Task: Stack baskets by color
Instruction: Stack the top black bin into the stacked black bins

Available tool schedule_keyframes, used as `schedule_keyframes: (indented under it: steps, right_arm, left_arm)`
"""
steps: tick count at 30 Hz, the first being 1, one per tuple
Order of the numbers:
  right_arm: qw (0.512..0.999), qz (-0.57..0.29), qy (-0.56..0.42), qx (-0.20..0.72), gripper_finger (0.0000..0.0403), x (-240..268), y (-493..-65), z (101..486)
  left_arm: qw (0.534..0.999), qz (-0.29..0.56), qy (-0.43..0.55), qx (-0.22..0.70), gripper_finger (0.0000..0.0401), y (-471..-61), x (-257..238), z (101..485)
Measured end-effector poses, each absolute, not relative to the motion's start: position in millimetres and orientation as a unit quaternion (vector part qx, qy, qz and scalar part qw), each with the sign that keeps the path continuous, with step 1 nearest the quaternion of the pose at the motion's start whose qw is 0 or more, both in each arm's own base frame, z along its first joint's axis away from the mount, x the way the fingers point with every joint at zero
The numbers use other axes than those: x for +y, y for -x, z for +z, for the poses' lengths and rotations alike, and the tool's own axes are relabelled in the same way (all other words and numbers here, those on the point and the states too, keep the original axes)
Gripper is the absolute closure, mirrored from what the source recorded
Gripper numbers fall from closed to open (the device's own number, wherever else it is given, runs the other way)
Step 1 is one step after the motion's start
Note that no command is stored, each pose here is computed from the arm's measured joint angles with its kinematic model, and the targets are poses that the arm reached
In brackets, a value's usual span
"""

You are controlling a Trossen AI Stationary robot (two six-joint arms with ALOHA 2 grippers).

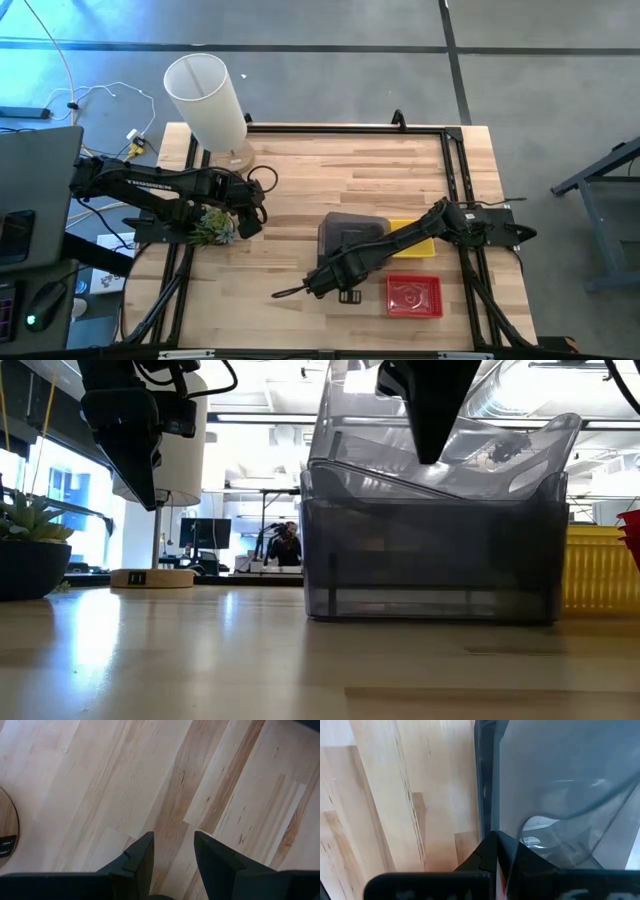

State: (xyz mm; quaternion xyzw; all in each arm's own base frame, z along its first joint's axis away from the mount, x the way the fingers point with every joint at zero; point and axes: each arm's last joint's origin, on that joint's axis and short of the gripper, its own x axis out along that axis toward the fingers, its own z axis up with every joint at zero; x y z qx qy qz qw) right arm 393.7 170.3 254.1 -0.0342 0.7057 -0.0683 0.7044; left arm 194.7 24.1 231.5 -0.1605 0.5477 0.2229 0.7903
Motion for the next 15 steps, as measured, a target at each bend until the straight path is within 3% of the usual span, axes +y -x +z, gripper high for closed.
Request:
schedule_keyframes:
  steps: [15]
  right_arm:
    - [0.681, -0.037, 0.054, 0.729, 0.0403, 169, -399, 239]
  left_arm:
    - [0.79, 0.232, 0.155, 0.546, 0.0275, -195, 25, 232]
